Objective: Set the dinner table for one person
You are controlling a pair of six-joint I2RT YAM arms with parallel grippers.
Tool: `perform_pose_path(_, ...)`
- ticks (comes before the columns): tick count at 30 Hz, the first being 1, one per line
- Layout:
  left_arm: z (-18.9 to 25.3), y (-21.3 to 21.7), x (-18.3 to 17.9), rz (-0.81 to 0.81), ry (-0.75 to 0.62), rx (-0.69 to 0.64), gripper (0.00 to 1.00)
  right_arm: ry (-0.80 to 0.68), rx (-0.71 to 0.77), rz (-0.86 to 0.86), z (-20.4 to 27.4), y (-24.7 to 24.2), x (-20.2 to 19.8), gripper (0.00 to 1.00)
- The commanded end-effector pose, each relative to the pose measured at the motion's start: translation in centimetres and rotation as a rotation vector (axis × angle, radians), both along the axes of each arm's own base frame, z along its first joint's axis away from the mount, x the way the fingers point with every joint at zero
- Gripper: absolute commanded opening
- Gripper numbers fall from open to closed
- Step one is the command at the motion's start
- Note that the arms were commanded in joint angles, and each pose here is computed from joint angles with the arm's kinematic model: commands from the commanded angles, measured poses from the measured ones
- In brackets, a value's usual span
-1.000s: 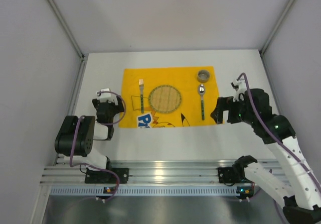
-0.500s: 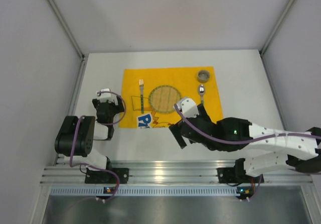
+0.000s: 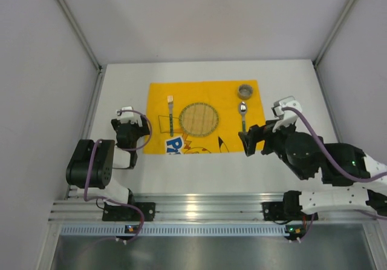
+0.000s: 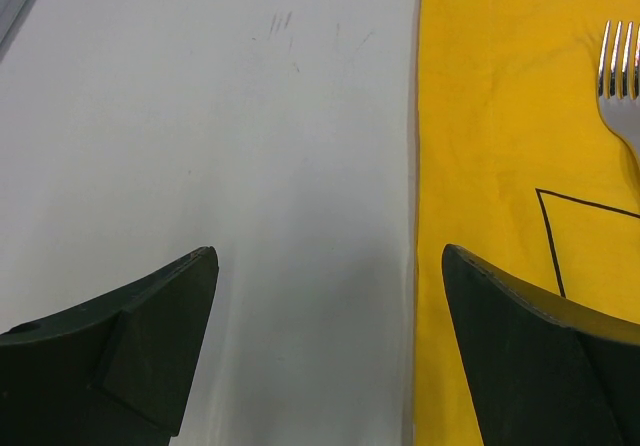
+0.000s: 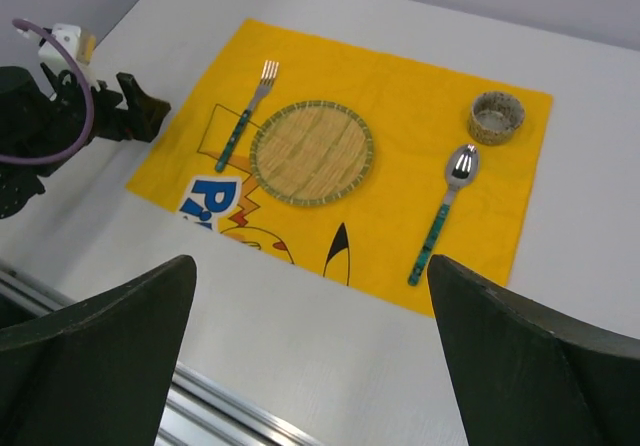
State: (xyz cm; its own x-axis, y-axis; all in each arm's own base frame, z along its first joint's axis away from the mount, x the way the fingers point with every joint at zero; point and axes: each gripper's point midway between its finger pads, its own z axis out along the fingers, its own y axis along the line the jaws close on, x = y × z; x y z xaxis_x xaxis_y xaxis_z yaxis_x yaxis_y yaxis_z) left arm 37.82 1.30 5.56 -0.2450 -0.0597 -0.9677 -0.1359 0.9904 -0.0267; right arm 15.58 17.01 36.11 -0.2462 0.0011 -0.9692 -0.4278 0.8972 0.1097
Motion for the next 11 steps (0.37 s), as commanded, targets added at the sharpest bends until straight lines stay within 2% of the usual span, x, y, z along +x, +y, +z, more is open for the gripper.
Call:
perform_pose_path(1, 2.8, -0.2, 1.3, -0.011, -0.102, 0.003, 0.99, -0.030, -0.018, 0.028, 1.7, 2.2, 0.2, 1.00)
perform_pose_path(11, 2.8, -0.2, 1.3, -0.011, -0.102, 0.003, 0.99, 0.075, 0.066, 0.069, -1.2, 3.3, -1.0, 1.00)
